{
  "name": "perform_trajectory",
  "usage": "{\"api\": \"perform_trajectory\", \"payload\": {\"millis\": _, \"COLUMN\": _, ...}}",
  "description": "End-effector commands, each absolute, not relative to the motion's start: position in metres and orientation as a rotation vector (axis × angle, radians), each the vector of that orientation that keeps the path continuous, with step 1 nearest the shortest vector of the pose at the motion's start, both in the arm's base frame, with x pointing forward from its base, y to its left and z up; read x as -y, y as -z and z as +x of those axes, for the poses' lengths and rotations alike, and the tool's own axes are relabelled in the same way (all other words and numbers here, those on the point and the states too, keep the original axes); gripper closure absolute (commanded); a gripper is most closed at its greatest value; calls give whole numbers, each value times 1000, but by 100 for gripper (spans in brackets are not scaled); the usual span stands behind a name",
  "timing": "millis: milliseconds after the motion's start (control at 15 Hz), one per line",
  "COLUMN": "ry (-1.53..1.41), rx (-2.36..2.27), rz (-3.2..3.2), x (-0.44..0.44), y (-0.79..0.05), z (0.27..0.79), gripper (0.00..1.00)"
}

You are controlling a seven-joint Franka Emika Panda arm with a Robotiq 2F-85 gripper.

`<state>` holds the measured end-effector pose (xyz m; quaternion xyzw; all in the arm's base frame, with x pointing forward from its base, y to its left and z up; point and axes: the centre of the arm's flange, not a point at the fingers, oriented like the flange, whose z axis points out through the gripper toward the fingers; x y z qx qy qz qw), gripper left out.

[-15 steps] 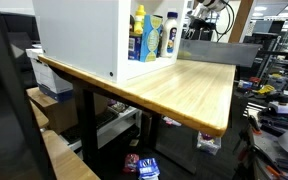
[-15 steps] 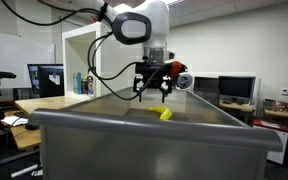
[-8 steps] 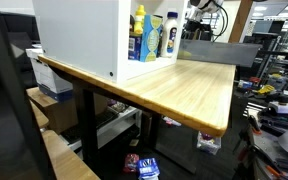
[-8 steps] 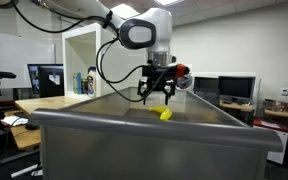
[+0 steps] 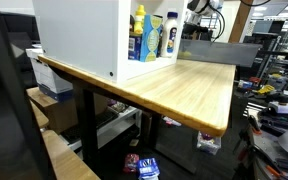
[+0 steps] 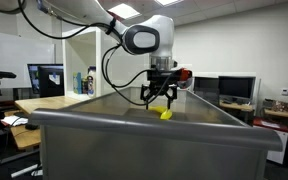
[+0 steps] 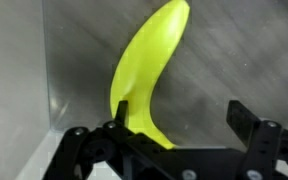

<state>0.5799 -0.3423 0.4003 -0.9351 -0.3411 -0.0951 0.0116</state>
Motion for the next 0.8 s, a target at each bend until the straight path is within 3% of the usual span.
{"api": "perform_trajectory", "payload": {"millis": 0, "ry": 284, "rx": 1148, "rz": -2912, "x": 351, "y": -397, "z": 587, "gripper": 0}}
{"api": "perform_trajectory", "payload": {"millis": 733, "ry": 206, "rx": 1170, "rz": -2934, "x": 351, "y": -387, "z": 597, "gripper": 0}}
